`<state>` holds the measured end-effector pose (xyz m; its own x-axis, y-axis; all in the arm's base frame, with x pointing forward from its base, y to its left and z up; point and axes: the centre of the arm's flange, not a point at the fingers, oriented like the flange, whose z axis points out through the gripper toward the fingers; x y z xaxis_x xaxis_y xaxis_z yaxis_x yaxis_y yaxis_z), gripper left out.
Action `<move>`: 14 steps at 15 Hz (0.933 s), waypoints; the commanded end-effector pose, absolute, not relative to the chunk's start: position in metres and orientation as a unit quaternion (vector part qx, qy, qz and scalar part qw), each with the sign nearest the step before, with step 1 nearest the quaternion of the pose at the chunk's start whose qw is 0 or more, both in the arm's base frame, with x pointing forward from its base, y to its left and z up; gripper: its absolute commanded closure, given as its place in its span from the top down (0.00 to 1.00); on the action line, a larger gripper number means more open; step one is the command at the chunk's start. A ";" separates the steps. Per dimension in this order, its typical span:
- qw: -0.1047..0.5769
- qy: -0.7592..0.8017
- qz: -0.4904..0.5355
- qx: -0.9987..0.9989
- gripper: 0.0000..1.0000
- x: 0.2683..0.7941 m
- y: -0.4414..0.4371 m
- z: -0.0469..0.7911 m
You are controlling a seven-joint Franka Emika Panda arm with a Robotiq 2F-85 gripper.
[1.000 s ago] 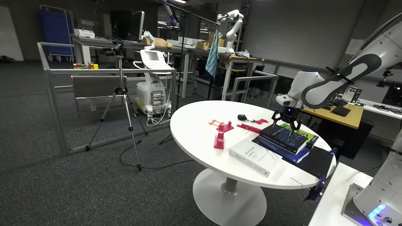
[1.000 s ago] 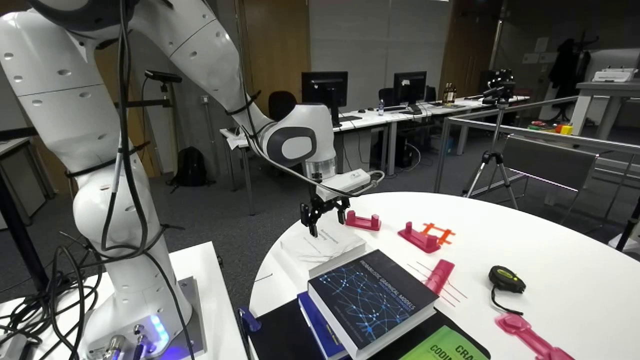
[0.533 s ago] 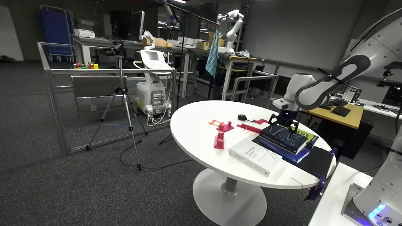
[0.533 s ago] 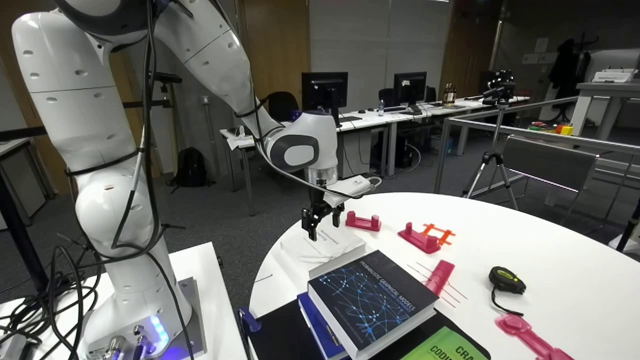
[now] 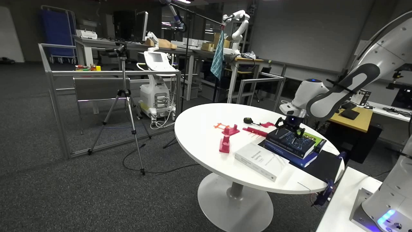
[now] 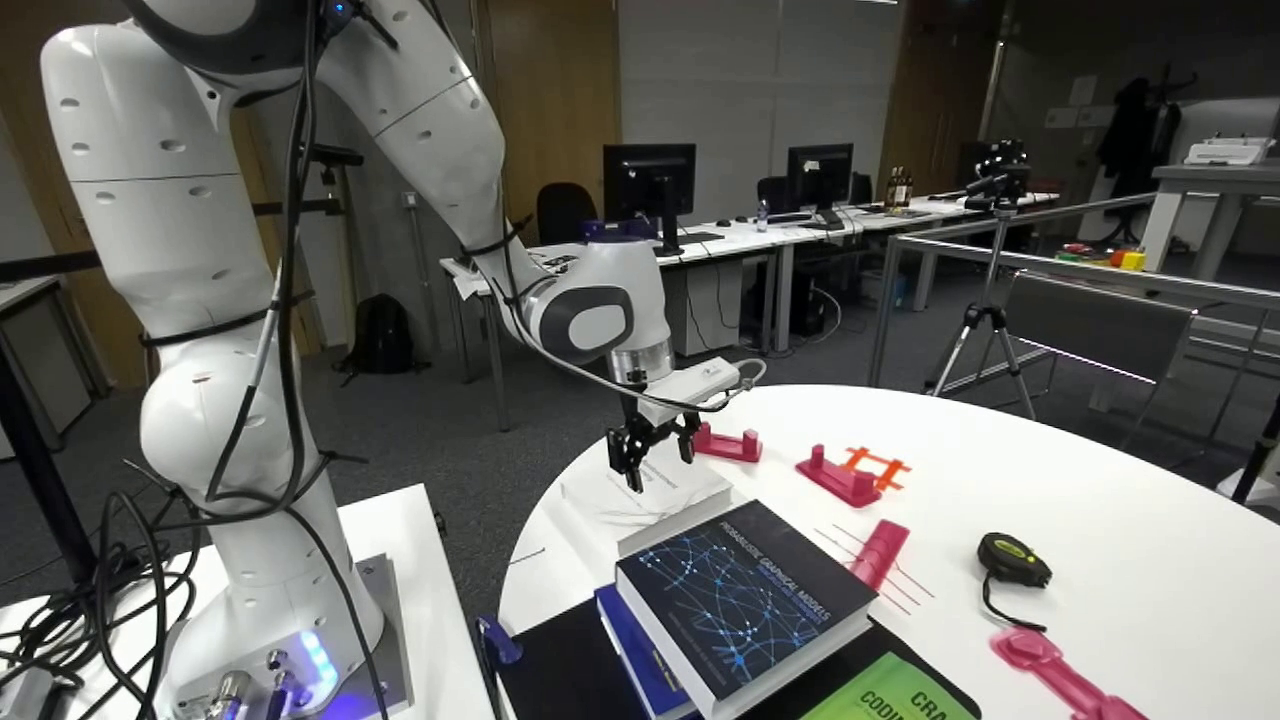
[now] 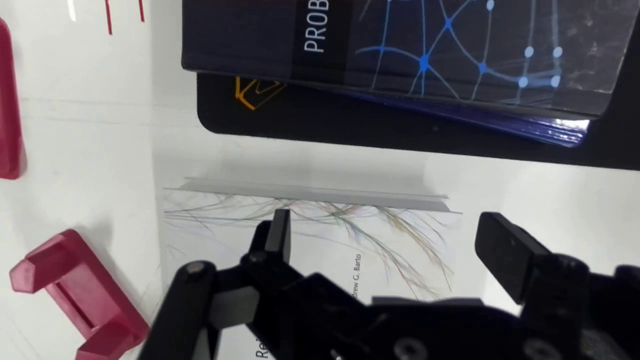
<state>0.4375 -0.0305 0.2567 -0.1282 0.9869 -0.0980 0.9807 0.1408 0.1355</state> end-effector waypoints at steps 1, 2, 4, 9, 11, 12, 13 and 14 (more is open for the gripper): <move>0.112 0.738 0.024 0.665 1.00 0.439 -0.028 0.223; 0.110 0.740 0.023 0.663 1.00 0.441 -0.027 0.214; 0.096 0.743 0.021 0.662 1.00 0.447 -0.023 0.196; 0.060 0.743 0.013 0.666 1.00 0.470 -0.020 0.166; 0.062 0.742 0.010 0.667 1.00 0.481 -0.025 0.160; 0.066 0.741 0.008 0.668 1.00 0.486 -0.029 0.158; 0.069 0.741 0.007 0.668 1.00 0.490 -0.033 0.157; 0.069 0.740 0.007 0.669 1.00 0.495 -0.036 0.155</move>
